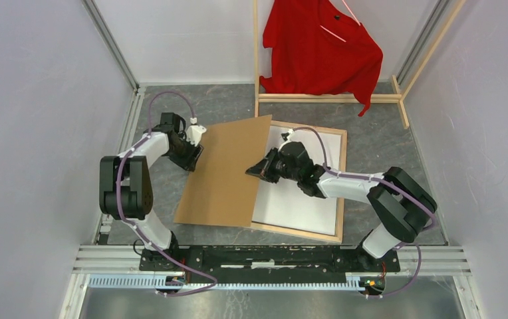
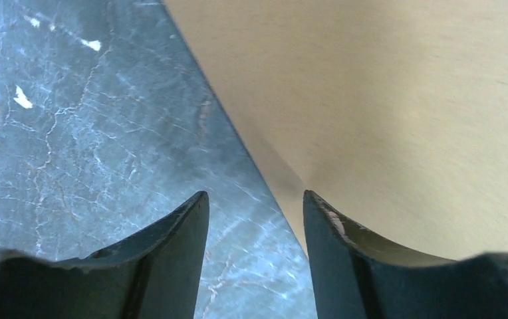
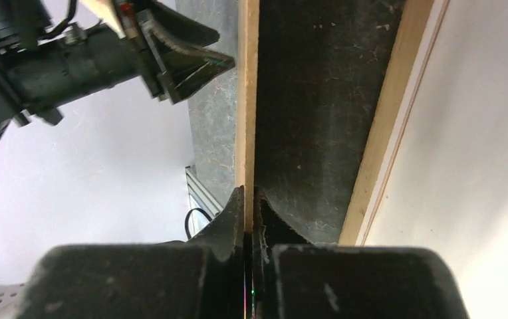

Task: Put the photo into the frame
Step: Pick up the photo frame item at the center of the board, then turn over the photo frame item on the photo frame.

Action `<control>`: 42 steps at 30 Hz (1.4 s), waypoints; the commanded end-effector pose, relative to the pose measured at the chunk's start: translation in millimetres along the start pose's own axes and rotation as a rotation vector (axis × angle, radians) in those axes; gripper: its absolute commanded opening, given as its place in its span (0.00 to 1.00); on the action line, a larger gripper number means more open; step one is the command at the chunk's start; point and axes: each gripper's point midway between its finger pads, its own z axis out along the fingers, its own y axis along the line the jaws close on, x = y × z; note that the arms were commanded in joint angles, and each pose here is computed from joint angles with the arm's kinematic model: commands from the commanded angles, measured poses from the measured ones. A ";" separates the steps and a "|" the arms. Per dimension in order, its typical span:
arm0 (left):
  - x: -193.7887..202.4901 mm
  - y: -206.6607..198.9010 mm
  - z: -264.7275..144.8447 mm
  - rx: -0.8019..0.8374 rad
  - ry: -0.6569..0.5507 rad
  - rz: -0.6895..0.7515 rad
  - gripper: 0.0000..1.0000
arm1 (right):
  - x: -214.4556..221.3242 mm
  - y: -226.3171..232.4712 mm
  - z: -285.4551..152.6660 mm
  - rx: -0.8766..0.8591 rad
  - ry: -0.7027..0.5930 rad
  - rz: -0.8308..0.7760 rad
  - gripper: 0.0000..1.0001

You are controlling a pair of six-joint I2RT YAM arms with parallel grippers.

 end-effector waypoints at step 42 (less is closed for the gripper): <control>-36.5 -87.3 -303.4 -0.826 -0.760 1.169 0.72 | -33.1 235.2 -18.5 -0.541 0.085 0.223 0.00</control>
